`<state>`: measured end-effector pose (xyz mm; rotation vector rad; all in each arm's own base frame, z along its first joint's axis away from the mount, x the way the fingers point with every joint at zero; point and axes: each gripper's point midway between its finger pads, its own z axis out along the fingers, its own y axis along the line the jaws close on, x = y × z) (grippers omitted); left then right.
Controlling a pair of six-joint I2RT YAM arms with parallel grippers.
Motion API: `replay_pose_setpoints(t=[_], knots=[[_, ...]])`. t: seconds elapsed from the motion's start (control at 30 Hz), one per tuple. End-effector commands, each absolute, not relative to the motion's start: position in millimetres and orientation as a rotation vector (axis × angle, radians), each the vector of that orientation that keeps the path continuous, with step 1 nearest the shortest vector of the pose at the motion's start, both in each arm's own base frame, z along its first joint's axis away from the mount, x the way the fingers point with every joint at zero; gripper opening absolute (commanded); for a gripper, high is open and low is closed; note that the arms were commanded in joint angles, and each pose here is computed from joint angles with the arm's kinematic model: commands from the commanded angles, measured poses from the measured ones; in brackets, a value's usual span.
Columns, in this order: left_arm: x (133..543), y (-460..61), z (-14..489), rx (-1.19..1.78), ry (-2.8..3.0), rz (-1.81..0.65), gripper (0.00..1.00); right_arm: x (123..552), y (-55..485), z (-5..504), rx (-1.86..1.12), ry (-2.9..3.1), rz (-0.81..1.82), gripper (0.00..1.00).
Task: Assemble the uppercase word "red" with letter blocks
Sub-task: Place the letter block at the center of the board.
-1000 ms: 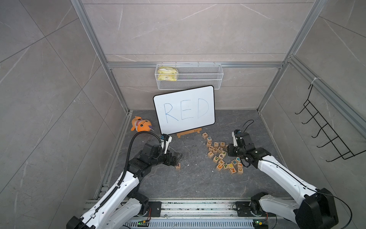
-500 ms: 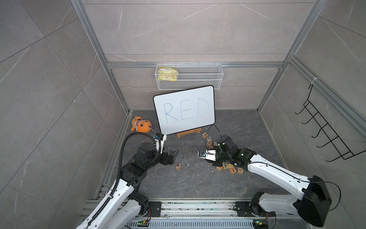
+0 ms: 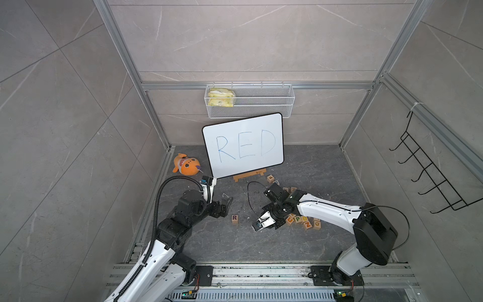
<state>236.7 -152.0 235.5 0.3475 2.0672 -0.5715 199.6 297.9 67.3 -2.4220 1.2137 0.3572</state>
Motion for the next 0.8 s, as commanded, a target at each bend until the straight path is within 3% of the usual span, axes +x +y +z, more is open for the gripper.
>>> replay_pose_setpoints(t=[0.0, 0.3, 0.43, 0.57, 0.63, 0.77], knots=[[239, -152, 241, 0.366, 2.035, -0.555, 0.96, 197, 309, 56, -2.444, 1.171, 0.412, 0.00], [240, -151, 239, 0.366, 2.043, -0.544, 0.96, 207, 331, 40, -2.454, 1.161, 0.417, 0.05], [240, -151, 239, 0.369, 2.043, -0.542, 0.96, 211, 337, 33, -2.461, 1.149, 0.407, 0.13], [240, -151, 239, 0.368, 2.043, -0.537, 0.96, 217, 339, 29, -2.455, 1.141, 0.376, 0.22], [240, -151, 239, 0.367, 2.043, -0.537, 0.96, 218, 341, 31, -2.440, 1.141, 0.371, 0.34], [240, -150, 239, 0.365, 2.043, -0.536, 0.96, 222, 344, 38, -2.404, 1.129, 0.350, 0.47]])
